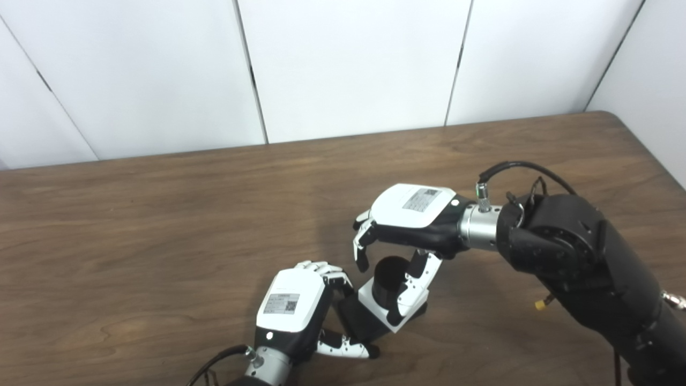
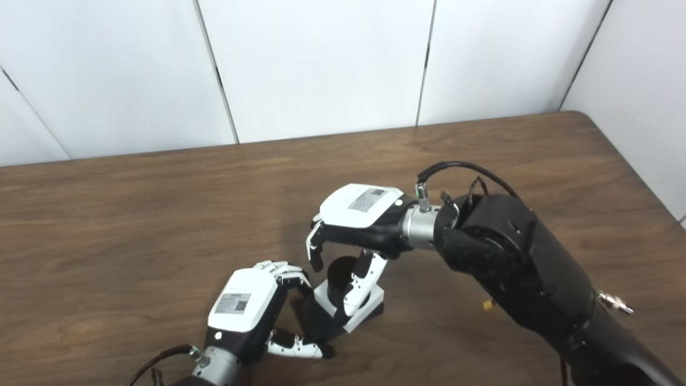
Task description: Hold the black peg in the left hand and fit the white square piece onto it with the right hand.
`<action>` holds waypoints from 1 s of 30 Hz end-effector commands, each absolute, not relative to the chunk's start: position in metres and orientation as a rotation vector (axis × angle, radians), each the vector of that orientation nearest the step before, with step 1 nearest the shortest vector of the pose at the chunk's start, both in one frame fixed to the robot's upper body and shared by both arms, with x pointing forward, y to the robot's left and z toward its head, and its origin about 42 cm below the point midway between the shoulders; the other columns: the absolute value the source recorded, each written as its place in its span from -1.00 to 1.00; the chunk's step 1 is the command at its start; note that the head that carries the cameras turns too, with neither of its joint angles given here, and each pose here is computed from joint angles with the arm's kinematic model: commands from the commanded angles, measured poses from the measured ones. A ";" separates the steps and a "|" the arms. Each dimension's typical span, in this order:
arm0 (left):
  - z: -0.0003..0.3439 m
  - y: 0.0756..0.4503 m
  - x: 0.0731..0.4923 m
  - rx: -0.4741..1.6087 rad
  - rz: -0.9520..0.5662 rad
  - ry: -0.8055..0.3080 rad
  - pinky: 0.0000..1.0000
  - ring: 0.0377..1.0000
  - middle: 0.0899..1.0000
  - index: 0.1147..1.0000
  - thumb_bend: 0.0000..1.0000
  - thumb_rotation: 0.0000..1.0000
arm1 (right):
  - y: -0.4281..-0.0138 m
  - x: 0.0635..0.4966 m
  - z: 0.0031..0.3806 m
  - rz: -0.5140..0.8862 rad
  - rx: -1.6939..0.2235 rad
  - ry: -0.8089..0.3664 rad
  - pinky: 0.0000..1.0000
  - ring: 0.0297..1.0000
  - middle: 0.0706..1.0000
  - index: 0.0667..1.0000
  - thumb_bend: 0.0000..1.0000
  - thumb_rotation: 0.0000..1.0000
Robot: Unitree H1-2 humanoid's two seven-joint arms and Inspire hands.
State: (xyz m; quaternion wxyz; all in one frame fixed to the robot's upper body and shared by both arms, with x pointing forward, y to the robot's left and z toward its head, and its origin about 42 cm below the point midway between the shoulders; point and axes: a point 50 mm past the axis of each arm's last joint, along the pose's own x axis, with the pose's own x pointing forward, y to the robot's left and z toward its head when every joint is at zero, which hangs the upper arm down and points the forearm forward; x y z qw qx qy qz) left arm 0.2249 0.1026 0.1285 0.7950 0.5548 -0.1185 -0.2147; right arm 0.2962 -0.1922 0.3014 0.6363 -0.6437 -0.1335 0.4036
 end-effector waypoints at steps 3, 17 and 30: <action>0.120 0.102 0.219 1.253 -0.504 -0.227 0.65 0.59 0.43 -0.14 0.03 -0.84 | -0.192 0.299 0.321 0.853 -1.464 -0.361 0.67 0.75 0.46 0.20 0.77 0.17; 0.121 0.098 0.217 1.226 -0.248 -0.340 0.76 0.61 0.51 0.40 0.90 0.29 | -0.192 0.305 0.322 0.846 -1.435 -0.360 0.67 0.76 0.44 0.20 0.77 0.10; 0.117 0.097 0.217 1.201 -0.204 -0.351 0.77 0.63 0.54 0.47 1.00 0.41 | -0.191 0.308 0.324 0.839 -1.422 -0.355 0.68 0.78 0.45 0.21 0.77 0.04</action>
